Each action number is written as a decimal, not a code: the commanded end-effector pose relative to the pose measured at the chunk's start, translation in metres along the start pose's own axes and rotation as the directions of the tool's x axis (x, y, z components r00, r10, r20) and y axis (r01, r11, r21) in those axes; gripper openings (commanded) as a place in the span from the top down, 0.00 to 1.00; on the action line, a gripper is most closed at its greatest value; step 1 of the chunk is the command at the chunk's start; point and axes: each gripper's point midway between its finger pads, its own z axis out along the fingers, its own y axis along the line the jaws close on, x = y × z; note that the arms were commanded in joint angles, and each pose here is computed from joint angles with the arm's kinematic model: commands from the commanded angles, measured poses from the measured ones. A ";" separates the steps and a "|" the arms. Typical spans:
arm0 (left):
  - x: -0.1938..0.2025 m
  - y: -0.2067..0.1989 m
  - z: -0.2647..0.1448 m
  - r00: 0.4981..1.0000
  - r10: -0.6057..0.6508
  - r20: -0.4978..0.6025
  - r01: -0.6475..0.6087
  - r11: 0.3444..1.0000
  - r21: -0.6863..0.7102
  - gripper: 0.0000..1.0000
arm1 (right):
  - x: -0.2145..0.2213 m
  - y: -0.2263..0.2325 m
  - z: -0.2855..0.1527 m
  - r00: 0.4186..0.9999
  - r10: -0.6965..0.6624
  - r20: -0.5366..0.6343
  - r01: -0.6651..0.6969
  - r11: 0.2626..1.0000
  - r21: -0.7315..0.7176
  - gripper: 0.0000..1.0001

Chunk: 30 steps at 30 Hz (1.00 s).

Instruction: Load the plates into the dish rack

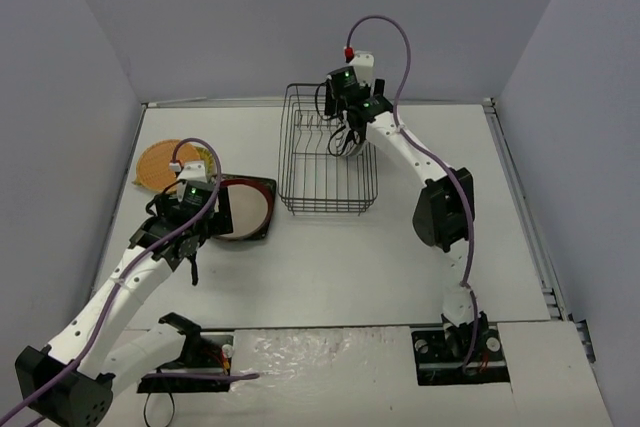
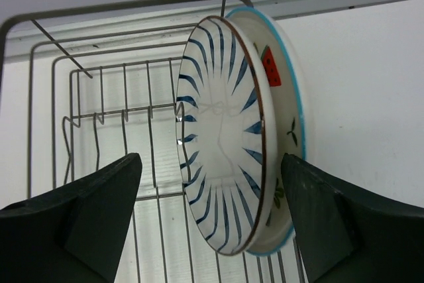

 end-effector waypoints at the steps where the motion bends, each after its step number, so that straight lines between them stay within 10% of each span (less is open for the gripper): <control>1: -0.020 -0.012 0.000 0.992 -0.115 0.041 0.114 0.993 0.037 0.03 | -0.090 -0.016 -0.073 0.982 0.066 0.177 -0.055 0.996 -0.070 0.12; 9: -0.008 -0.018 0.019 0.974 -0.225 -0.033 0.226 0.973 0.047 0.03 | -0.096 -0.010 -0.137 0.984 0.024 0.177 0.031 0.953 -0.301 0.10; 18: -0.004 -0.016 0.048 0.875 -0.466 -0.132 0.480 0.871 0.106 0.07 | -0.017 0.039 -0.206 0.996 0.063 0.062 0.006 0.648 -0.761 0.11; 30: 0.026 -0.032 0.083 0.757 -0.606 -0.243 0.636 0.769 0.063 0.24 | 0.068 0.037 -0.225 0.999 0.017 -0.051 -0.052 0.516 -0.855 0.11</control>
